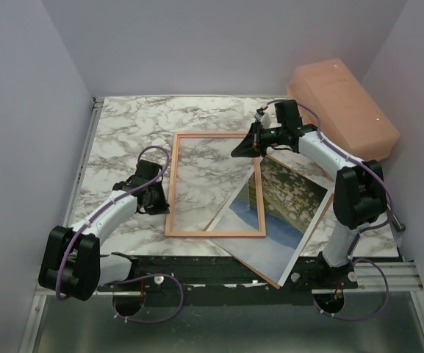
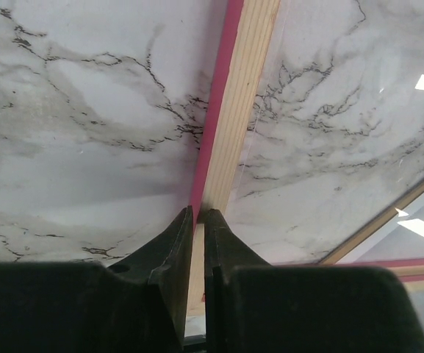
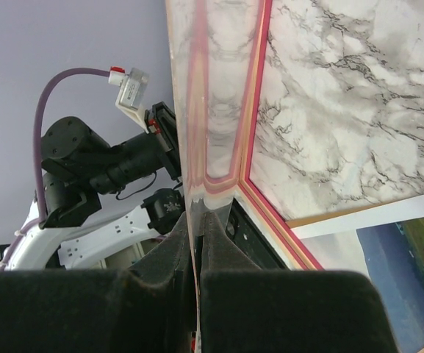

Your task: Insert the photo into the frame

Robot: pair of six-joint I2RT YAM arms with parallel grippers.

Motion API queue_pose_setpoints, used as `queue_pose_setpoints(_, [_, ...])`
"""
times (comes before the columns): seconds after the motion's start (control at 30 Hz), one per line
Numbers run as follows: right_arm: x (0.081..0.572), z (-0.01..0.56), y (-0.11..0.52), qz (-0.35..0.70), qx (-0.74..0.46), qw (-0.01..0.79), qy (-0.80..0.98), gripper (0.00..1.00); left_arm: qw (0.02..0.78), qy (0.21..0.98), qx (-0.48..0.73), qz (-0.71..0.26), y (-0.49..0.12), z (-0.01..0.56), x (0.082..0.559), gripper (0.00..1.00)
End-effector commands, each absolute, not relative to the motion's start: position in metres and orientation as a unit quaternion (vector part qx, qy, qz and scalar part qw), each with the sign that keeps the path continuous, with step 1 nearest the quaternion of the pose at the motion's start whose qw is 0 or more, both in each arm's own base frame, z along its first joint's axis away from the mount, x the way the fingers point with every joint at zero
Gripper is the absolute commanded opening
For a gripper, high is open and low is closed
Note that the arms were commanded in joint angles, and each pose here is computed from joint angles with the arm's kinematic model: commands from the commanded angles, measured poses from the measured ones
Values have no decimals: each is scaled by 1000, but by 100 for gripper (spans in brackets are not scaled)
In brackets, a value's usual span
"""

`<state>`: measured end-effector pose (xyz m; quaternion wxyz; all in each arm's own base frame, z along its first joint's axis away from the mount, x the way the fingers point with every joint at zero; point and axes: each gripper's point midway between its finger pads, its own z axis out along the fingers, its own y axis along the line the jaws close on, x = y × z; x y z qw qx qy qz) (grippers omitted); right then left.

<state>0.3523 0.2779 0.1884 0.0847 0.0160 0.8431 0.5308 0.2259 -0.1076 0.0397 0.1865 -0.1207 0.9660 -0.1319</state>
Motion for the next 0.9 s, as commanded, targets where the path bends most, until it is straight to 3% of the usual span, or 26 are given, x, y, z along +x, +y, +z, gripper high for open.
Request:
queue_pose_setpoints(0.0, [357, 190, 281, 537, 4, 87, 839, 1, 188, 966, -115, -134, -107, 36, 228, 13])
queue_pose_setpoints(0.87, [344, 187, 289, 561, 2, 64, 826, 1, 170, 970, -113, -132, -108, 26, 223, 12])
